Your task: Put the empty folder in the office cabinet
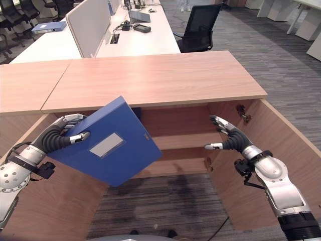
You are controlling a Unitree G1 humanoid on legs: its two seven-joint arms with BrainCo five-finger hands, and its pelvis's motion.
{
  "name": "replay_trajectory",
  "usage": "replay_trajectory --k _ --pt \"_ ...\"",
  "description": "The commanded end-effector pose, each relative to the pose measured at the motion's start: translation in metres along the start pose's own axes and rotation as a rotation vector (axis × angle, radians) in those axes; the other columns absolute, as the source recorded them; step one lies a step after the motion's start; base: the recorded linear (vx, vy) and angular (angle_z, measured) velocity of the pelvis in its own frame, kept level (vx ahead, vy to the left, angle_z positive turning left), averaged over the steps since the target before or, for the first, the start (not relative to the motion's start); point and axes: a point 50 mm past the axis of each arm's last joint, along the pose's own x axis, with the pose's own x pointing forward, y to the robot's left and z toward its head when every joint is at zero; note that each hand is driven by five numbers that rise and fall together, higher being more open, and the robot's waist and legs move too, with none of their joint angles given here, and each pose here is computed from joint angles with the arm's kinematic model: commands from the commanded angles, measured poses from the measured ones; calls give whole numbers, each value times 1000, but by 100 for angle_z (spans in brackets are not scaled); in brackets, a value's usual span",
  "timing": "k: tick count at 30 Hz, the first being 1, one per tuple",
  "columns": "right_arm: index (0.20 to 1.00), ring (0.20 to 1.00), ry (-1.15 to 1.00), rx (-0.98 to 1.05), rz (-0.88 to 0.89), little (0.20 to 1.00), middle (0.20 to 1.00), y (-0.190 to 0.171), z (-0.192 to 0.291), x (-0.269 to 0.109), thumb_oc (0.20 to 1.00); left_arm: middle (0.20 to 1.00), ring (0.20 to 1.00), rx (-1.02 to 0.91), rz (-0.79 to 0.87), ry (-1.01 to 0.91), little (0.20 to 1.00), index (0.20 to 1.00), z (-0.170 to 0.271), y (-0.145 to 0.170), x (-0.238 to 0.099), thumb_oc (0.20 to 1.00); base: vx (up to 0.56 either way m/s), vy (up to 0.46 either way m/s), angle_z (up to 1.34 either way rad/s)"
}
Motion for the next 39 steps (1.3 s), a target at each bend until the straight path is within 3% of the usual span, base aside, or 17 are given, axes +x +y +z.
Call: replay_trajectory --k 1,16,26,30,31,32,35,39 --pt "1000 1000 -86 -104 88 1000 1000 -6 22 6 1000 200 200 19 -18 -185 200 200 28 12 12 200 0 0 0" --pt "1000 1000 -303 -110 283 1000 1000 38 62 29 1000 200 200 116 -104 -347 200 200 59 1 28 200 0 0 0" --pt "1000 1000 -439 -22 362 1000 1000 66 85 49 1000 200 200 160 -69 -511 200 200 88 -8 46 200 -11 0 -2" --pt "1000 1000 -424 100 401 1000 1000 91 78 64 1000 200 200 -49 -103 -629 200 200 107 -20 57 200 -3 1 -1" --pt "573 573 -395 218 422 573 573 110 69 71 573 200 200 -124 -97 -678 200 200 116 -24 60 200 -19 -3 -4" --pt "200 200 -357 380 410 200 200 125 58 76 200 200 200 -183 -86 -699 200 200 120 -27 63 200 -30 -7 -4" --pt "200 200 -227 965 488 200 200 191 36 71 200 200 200 -372 -76 -684 200 200 117 -36 71 200 -12 -1 -1" --pt "200 200 -196 1151 597 200 200 218 39 63 200 200 200 -434 -56 -684 200 200 117 -39 75 200 -10 -13 3"
